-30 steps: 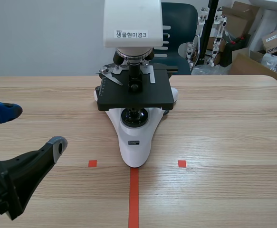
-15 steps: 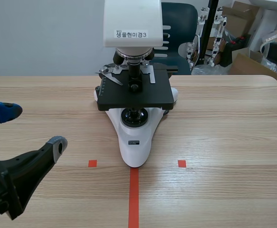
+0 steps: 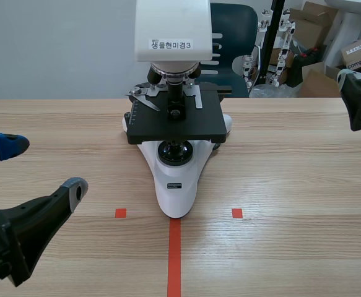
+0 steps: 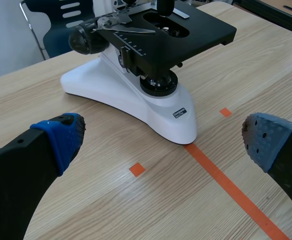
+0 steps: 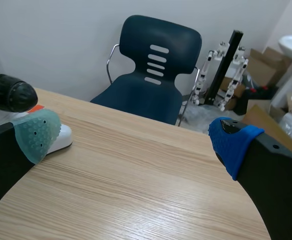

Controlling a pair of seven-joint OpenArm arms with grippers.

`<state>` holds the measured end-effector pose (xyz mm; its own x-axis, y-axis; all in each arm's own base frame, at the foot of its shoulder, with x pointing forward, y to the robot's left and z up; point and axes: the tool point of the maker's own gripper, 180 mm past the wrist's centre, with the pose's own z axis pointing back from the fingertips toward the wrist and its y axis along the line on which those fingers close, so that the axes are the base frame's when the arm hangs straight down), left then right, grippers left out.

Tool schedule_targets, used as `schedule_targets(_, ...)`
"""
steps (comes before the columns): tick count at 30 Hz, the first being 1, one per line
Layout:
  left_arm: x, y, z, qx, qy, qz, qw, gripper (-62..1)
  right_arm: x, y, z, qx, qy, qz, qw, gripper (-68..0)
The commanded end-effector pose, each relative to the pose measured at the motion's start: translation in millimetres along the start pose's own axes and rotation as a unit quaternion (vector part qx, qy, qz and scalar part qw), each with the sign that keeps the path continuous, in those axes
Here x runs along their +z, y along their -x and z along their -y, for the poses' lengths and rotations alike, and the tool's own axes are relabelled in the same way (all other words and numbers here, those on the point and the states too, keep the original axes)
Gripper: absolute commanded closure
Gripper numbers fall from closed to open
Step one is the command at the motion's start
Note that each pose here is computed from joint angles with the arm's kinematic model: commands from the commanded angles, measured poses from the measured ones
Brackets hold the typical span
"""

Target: Point at the eyepiece

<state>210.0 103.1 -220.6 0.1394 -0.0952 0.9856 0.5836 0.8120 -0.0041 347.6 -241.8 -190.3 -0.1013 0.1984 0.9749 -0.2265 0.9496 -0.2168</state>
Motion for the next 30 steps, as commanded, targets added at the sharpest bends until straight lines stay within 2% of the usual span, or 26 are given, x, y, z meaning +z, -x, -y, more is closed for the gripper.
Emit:
schedule_targets(1,-1,-8,3,0.002,0.002,0.015,0.9999,-62.3,-4,-29.0,-8,0.029,-0.015,0.038,0.9987,-67.9)
schedule_targets(2,-1,-8,3,0.002,0.002,0.015,0.9999,-62.3,-2,-31.7,-14,0.042,-0.02,0.04,0.9981,-67.9)
schedule_targets(4,-1,-8,3,0.002,0.002,0.015,0.9999,-62.3,1,-38.8,-27,0.05,-0.031,0.049,0.9971,-67.9)
schedule_targets(12,-1,-8,3,0.002,0.002,0.015,0.9999,-62.3,14,-65.3,-75,0.037,-0.095,0.079,0.9917,-67.9)
schedule_targets(15,-1,-8,3,0.002,0.002,0.015,0.9999,-62.3,19,-64.3,-93,0.027,-0.117,0.075,0.9899,-67.9)
schedule_targets(19,-1,-8,3,0.002,0.002,0.015,0.9999,-62.3,25,-51.4,-114,0.008,-0.14,0.053,0.9887,-67.9)
schedule_targets(25,-1,-8,3,0.002,0.002,0.014,0.9999,-62.3,27,-40.7,-127,-0.007,-0.126,0.035,0.9914,-67.9)
schedule_targets(30,-1,-8,3,0.002,0.003,0.014,0.9999,-62.3,31,-54.2,-139,-0.009,-0.126,0.039,0.9912,-67.9)
